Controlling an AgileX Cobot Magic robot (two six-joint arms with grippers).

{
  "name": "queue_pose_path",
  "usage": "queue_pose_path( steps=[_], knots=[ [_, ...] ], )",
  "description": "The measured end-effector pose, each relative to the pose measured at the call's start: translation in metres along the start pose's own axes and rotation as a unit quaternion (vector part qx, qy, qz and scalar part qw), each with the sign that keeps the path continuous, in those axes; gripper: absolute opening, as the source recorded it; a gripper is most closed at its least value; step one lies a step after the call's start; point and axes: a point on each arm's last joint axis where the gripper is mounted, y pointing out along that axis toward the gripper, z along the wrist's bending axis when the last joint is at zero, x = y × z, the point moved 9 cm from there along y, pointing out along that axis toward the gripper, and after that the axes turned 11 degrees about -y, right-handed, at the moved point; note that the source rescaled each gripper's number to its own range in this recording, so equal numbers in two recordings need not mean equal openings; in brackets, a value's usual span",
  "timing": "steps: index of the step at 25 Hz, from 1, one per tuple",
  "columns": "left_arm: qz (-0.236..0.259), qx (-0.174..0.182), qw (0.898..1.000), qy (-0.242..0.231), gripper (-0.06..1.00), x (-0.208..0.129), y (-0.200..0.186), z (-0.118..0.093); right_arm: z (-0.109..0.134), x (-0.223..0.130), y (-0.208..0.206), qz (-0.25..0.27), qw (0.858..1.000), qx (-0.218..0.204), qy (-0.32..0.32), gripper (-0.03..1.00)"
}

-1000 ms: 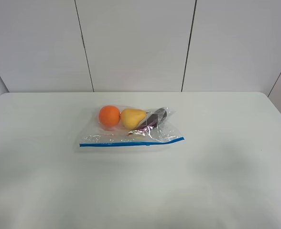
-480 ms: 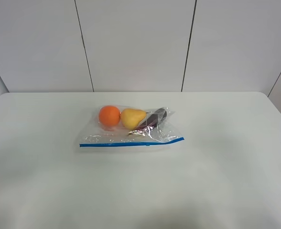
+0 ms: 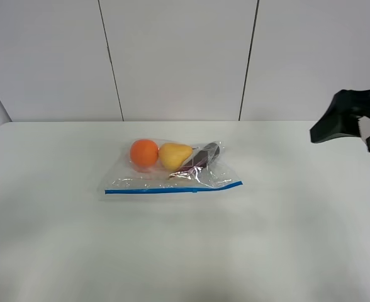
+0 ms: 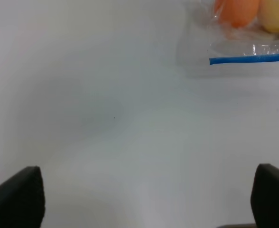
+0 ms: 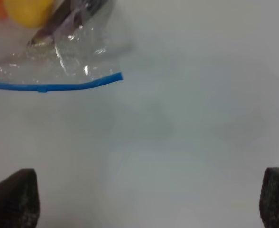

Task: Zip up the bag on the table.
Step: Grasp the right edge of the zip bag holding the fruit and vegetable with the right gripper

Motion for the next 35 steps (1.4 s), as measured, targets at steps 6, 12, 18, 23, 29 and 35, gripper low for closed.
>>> queue_pose_path(
  steps=[6, 12, 18, 23, 29, 35],
  knots=[
    [0.000, 0.000, 1.000, 0.000, 1.00, 0.000, 0.000, 0.000, 0.008, 0.018, 0.079, 0.064, 0.994, 0.091, 0.012, 1.00],
    [0.000, 0.000, 1.000, 0.000, 1.00, 0.000, 0.000, 0.000, 0.003, 0.015, 0.138, 0.097, 0.972, 0.201, 0.070, 0.98],
    [0.000, 0.000, 1.000, 0.000, 1.00, 0.000, 0.000, 0.000, 0.010, 0.003, 0.182, 0.114, 0.944, 0.297, 0.092, 0.97],
    [0.000, 0.000, 1.000, 0.000, 1.00, 0.000, 0.000, 0.000, 0.008, -0.010, 0.213, 0.133, 0.933, 0.316, 0.109, 0.95],
    [0.000, 0.000, 1.000, 0.000, 1.00, 0.000, 0.000, 0.000, 0.000, -0.004, 0.238, 0.135, 0.931, 0.319, 0.114, 0.93],
    [0.000, 0.000, 1.000, 0.000, 1.00, 0.000, 0.000, 0.000, 0.011, -0.001, 0.256, 0.142, 0.930, 0.328, 0.086, 0.92]
  ],
)
